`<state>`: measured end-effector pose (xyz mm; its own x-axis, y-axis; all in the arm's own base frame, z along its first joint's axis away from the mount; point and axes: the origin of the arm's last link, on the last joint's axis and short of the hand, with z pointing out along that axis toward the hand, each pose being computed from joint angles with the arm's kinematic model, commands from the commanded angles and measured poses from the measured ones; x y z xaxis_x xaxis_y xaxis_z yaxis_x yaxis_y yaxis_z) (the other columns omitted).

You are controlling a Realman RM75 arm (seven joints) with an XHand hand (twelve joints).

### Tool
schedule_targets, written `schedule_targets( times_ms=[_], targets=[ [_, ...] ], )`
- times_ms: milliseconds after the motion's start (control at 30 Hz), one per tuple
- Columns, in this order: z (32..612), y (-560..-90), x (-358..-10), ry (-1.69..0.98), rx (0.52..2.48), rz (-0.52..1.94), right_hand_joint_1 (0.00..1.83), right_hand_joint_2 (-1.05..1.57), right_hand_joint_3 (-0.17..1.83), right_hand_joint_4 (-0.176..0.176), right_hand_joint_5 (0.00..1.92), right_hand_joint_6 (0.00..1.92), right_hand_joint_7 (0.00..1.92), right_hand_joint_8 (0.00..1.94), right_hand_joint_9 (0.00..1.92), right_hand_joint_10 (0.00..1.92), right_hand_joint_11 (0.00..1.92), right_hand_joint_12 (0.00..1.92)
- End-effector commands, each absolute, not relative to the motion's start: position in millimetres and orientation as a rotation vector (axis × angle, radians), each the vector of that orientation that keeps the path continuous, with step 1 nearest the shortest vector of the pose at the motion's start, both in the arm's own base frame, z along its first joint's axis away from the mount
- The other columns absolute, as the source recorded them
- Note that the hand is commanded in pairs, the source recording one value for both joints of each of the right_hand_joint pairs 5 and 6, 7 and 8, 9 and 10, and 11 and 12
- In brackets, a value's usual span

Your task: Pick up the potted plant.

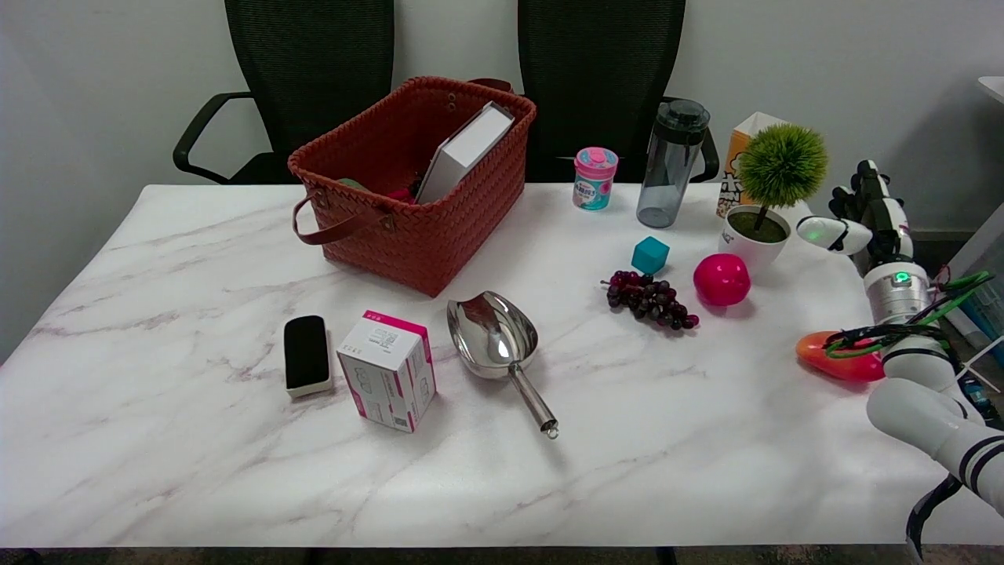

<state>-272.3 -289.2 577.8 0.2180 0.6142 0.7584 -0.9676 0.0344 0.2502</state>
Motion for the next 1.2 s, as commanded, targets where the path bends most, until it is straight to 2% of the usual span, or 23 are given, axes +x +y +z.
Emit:
schedule_targets(
  times_ms=[33, 267, 533, 833, 1200],
  targets=[
    [572.7, -299.6, -292.2, -0.598, 0.816, 1.281, 1.01, -0.38, 0.12, 0.0, 0.0, 0.0, 0.02, 0.02, 0.19, 0.19, 0.2, 0.2],
    [563.1, -316.6, -292.8, -0.644, 0.838, 1.244, 1.05, -0.35, 0.22, 0.0, 0.0, 0.0, 0.04, 0.04, 0.18, 0.18, 0.19, 0.19],
    [565.5, -321.2, -302.3, -0.651, 0.812, 1.172, 1.06, -0.36, 0.27, 0.0, 0.0, 0.0, 0.07, 0.07, 0.16, 0.16, 0.01, 0.01],
    [562.3, -320.2, -317.5, -0.673, 0.774, 1.155, 1.06, -0.36, 0.29, 0.0, 0.0, 0.0, 0.09, 0.09, 0.16, 0.16, 0.0, 0.0],
    [556.8, -328.7, -315.1, -0.686, 0.807, 1.117, 1.07, -0.35, 0.28, 0.0, 0.0, 0.0, 0.09, 0.09, 0.15, 0.15, 0.0, 0.0]
  ],
)
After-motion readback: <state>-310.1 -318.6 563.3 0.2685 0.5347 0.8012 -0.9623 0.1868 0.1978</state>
